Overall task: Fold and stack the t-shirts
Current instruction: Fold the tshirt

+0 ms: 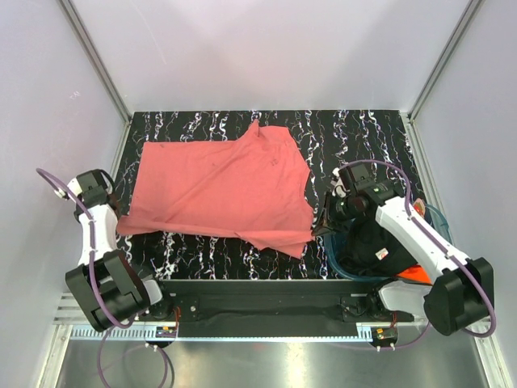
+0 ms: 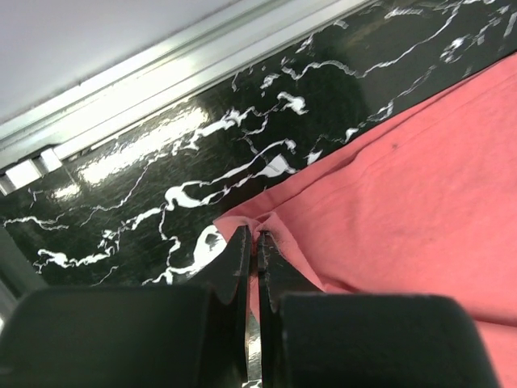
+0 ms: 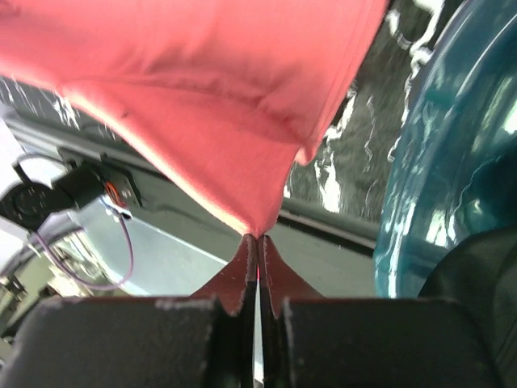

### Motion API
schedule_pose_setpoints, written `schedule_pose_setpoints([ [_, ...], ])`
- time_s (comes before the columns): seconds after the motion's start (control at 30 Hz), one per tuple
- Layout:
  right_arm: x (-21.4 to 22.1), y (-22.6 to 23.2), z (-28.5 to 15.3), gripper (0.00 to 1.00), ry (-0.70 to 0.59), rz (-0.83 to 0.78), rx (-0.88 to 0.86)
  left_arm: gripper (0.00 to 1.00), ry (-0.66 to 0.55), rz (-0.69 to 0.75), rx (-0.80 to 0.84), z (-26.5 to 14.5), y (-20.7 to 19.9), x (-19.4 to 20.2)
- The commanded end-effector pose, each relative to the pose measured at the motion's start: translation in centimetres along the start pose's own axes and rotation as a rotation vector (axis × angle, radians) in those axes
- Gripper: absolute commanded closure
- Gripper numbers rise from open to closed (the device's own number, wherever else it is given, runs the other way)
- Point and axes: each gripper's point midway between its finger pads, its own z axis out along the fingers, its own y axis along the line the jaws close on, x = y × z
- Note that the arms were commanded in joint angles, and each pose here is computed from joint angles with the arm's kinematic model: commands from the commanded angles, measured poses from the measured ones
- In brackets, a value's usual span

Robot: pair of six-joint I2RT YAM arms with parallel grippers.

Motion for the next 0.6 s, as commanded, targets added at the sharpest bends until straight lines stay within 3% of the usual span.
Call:
schedule_pose_setpoints([
  [0.0, 1.9, 0.5, -1.3, 1.0, 0.015, -0.038, -0.007, 1.0, 0.022, 0.008, -0.047, 0.2, 1.6, 1.6],
  [0.17, 0.1, 2.0, -4.5, 1.0, -0.11, -0.08, 0.004, 1.0, 0.006, 0.033, 0.041, -0.9, 0.5, 1.2],
  [0.27, -4.2, 2.7, -6.9, 1.0, -0.246, -0.126, 0.087, 1.0, -0.009, 0.041, 0.104, -1.9, -1.1, 0.2],
  [0.47, -17.9, 3.6, -9.7, 1.0, -0.457, -0.084, 0.101, 1.0, -0.103, 0.043, 0.329, -5.7, -7.6, -3.9],
  [0.57, -24.1, 6.6, -14.0, 1.0, -0.618, -0.111, 0.05, 1.0, -0.172, 0.04, 0.48, -9.2, -11.9, -6.8],
])
